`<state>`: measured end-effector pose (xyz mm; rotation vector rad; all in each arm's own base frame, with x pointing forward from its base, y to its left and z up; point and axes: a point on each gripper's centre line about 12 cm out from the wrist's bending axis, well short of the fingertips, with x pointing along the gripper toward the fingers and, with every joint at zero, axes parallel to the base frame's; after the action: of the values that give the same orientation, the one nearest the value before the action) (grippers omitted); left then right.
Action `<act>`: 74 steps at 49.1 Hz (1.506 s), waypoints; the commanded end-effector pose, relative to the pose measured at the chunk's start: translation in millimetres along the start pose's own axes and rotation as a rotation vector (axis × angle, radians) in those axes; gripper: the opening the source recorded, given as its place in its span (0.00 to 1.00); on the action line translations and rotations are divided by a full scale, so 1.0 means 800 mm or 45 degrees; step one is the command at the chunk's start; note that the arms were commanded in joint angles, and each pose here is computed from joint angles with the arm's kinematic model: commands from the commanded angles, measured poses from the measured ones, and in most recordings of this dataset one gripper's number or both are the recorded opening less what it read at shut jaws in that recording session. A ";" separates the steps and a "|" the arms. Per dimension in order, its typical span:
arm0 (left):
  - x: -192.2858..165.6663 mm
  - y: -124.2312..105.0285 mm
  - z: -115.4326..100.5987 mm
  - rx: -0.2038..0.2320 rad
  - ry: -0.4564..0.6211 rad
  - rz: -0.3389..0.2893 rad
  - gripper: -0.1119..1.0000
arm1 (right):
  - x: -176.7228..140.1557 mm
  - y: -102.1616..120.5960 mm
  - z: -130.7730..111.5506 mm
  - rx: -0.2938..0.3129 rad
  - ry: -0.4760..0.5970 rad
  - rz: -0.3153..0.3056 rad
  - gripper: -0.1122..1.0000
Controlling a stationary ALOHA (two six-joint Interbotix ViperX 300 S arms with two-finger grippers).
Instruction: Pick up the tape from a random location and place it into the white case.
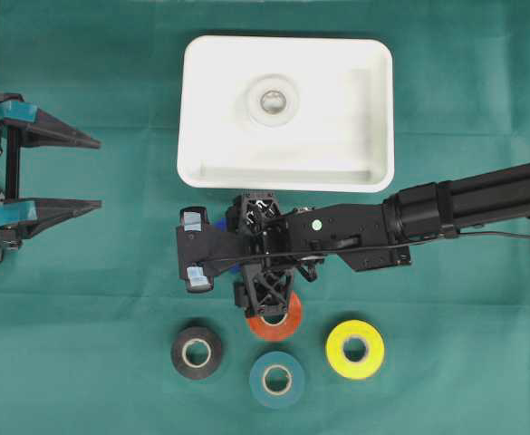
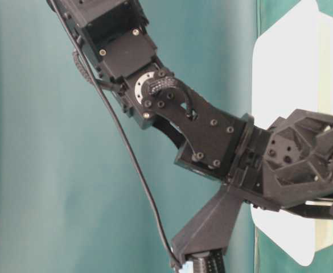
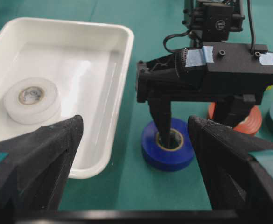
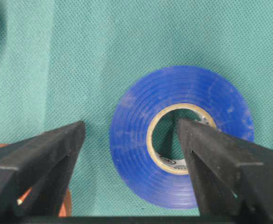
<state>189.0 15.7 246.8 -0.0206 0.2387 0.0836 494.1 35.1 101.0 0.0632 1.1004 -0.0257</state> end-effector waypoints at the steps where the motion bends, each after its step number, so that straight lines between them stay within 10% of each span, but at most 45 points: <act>1: 0.002 0.000 0.005 -0.003 -0.010 -0.002 0.98 | -0.010 -0.002 0.009 0.008 -0.035 0.002 0.82; 9: 0.001 0.000 0.006 -0.003 -0.012 -0.002 0.98 | -0.010 -0.002 0.008 0.006 -0.023 0.000 0.51; 17: 0.002 0.000 0.005 -0.003 -0.010 -0.002 0.98 | -0.010 -0.002 0.006 0.004 -0.010 -0.002 0.40; 43: 0.002 0.000 0.005 -0.003 -0.010 -0.002 0.98 | -0.036 -0.002 0.015 0.008 -0.010 -0.005 0.40; 74: 0.002 0.000 0.005 -0.001 -0.010 -0.002 0.98 | -0.183 -0.004 0.056 -0.002 -0.126 -0.022 0.40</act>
<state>189.0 15.7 246.8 -0.0206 0.2387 0.0836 467.9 30.1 214.2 0.0505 1.0752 -0.0394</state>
